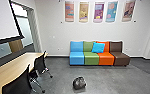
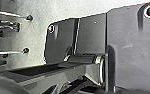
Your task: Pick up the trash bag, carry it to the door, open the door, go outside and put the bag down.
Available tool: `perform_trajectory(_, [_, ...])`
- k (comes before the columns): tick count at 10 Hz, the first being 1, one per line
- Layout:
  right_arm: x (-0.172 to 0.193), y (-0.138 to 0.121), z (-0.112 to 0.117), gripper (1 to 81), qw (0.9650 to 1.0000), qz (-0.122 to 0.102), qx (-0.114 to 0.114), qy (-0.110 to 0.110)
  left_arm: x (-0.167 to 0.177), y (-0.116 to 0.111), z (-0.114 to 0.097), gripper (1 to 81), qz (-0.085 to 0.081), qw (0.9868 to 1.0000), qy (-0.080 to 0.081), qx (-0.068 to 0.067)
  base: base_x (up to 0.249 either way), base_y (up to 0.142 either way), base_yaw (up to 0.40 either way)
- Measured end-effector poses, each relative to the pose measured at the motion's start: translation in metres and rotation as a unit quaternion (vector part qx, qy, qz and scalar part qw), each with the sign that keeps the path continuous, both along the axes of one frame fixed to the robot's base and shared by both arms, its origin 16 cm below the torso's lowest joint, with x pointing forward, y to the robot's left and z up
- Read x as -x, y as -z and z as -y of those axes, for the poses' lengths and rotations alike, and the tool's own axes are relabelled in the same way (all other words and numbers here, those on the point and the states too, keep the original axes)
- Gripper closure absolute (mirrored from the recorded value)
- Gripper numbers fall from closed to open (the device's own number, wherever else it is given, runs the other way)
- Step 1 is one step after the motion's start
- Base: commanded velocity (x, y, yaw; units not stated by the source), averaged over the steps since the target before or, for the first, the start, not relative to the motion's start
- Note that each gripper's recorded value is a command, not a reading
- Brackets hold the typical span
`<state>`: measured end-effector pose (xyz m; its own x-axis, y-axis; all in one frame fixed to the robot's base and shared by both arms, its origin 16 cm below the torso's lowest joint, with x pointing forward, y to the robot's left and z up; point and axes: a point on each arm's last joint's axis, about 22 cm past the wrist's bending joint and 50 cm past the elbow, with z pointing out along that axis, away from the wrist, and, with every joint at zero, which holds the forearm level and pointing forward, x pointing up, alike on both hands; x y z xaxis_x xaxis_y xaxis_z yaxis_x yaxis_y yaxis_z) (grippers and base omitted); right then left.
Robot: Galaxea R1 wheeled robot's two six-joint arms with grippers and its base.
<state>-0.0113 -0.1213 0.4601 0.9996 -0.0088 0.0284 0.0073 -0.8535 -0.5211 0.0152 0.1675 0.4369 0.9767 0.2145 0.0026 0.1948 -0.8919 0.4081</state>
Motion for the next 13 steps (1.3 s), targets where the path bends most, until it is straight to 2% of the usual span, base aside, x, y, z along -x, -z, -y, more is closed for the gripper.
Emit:
perform_trajectory(4, [0.0,-0.0001,-0.0005,1.0,1.0,0.0,0.0,0.0,0.0001,0.0001,-0.0012,1.0,0.0,1.0,0.0,-0.001,0.195,0.065,0.0])
perform_trajectory(13, [-0.0021,-0.0002,-0.0014,1.0,1.0,0.001,-0.001,0.0,-0.0001,0.0002,0.0001,1.0,0.0,1.0,0.0,0.0,0.195,0.0,0.0])
